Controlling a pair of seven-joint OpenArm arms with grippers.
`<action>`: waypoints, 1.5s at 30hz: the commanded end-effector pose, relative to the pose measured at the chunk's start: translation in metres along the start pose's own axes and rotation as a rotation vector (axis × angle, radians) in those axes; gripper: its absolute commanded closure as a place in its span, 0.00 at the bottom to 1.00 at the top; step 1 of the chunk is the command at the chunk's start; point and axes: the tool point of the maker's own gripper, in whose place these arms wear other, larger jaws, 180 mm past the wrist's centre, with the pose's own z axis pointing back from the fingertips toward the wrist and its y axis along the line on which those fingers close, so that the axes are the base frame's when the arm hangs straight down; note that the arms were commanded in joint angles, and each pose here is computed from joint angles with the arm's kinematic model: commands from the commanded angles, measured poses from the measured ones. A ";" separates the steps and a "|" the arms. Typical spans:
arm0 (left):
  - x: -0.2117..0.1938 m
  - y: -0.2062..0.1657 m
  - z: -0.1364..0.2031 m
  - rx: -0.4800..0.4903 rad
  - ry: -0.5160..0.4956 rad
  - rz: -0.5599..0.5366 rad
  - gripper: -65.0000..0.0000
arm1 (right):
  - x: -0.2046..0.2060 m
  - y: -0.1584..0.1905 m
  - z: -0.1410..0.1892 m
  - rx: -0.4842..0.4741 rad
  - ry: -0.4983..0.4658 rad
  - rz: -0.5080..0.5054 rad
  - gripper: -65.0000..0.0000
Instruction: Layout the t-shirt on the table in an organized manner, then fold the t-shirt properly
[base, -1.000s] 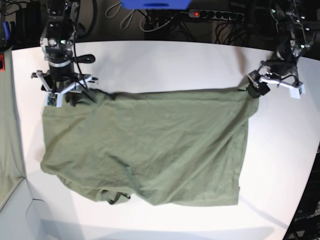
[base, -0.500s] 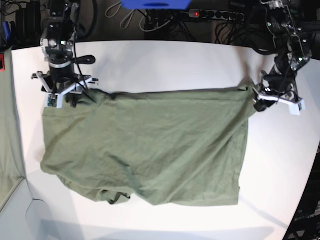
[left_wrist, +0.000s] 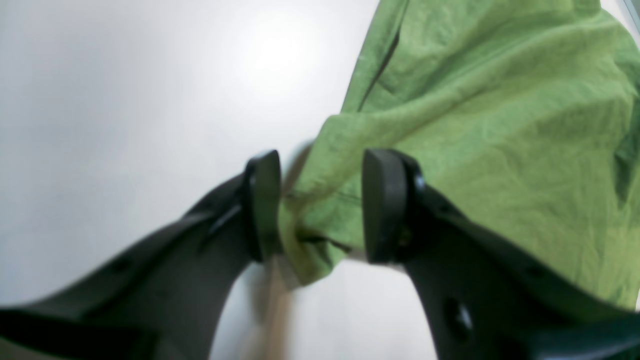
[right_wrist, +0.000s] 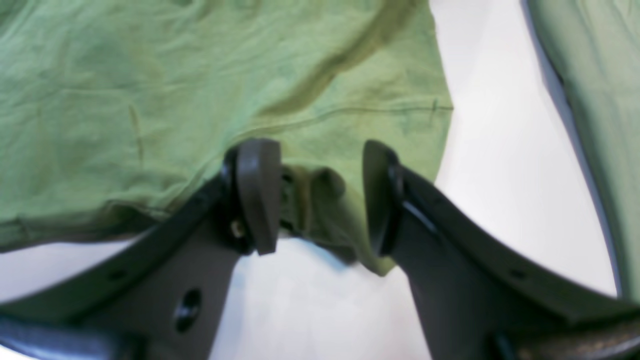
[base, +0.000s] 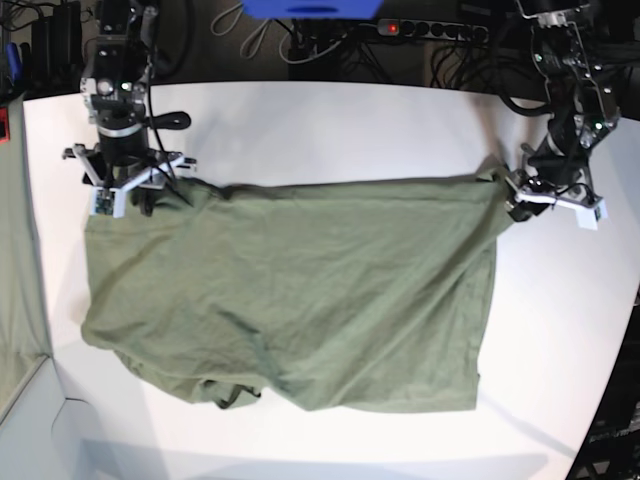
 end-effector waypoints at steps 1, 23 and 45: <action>0.011 -0.002 0.002 0.000 -0.035 -0.019 0.59 | 0.013 -0.001 0.001 -0.001 -0.048 0.010 0.57; -0.005 0.008 -0.010 0.064 -0.003 -0.032 0.59 | 0.013 -0.001 0.001 -0.001 -0.047 0.010 0.57; -0.016 -0.015 -0.020 0.015 0.033 -0.067 0.80 | 0.013 -0.003 0.001 -0.004 -0.047 0.010 0.57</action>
